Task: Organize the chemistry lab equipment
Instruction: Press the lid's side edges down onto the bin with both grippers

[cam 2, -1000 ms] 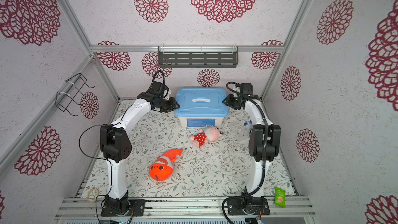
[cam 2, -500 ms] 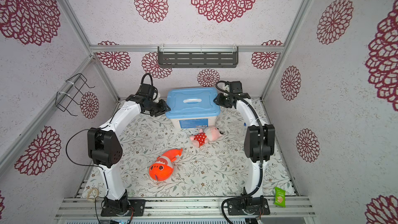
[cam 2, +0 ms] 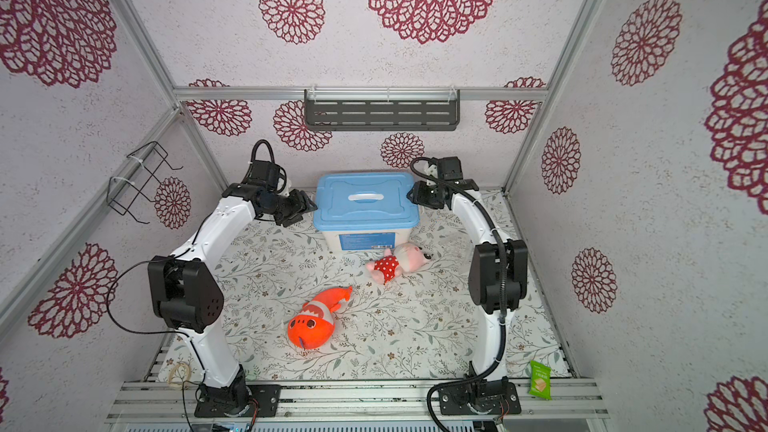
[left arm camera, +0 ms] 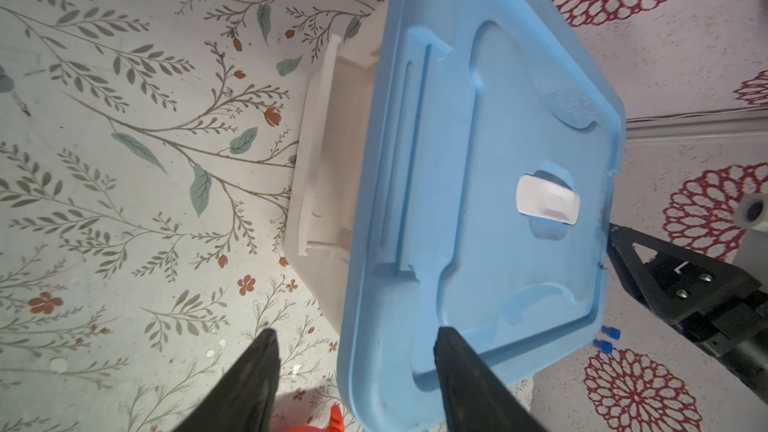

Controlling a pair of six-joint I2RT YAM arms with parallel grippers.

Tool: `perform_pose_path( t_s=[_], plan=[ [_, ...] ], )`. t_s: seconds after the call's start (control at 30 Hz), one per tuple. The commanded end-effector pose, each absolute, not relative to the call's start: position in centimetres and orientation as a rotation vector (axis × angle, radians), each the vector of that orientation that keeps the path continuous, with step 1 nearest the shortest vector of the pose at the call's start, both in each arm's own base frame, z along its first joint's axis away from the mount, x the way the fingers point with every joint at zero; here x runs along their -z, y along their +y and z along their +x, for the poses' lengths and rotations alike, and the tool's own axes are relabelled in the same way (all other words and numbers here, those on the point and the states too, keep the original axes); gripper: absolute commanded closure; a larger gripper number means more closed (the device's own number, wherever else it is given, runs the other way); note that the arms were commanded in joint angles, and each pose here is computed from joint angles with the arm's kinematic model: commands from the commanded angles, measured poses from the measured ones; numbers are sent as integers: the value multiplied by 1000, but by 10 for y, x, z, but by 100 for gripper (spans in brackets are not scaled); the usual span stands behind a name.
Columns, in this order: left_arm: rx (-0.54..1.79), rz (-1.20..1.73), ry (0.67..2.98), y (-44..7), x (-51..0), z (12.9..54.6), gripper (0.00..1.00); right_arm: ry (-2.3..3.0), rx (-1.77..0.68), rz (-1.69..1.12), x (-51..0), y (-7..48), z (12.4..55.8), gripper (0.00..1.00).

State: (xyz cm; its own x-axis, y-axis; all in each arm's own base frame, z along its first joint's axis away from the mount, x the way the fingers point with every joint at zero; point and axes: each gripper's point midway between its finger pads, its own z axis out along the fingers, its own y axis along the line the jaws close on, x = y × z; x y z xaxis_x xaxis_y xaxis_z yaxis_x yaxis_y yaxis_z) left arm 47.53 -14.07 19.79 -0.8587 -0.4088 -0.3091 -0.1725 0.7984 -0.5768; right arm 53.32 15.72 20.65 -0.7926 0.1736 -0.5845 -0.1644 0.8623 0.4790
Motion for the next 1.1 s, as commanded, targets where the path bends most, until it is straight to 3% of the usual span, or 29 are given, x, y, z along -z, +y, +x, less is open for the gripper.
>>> perform_pose_path(
  t_s=[0.0,0.07,0.13,0.17,0.7,0.77,1.07],
  plan=[
    [839,-397,2505,-148,-217,476,32,2249,-677,-29,-259,146,533,48],
    [825,-382,2473,-142,-222,480,26,2221,-675,-54,-264,140,531,43],
    [858,-375,2440,-136,-224,487,7,2185,-664,-78,-268,133,529,5],
    [877,-380,2431,-135,-223,490,2,2177,-670,-66,-267,130,529,1],
    [1112,-286,2474,-157,-154,533,3,2165,-1180,71,-221,159,537,3],
    [1128,-289,2474,-159,-151,535,0,2165,-1220,96,-215,161,538,9],
    [1120,-302,2495,-158,-140,539,20,2147,-1321,116,-206,169,543,31]
  ],
)
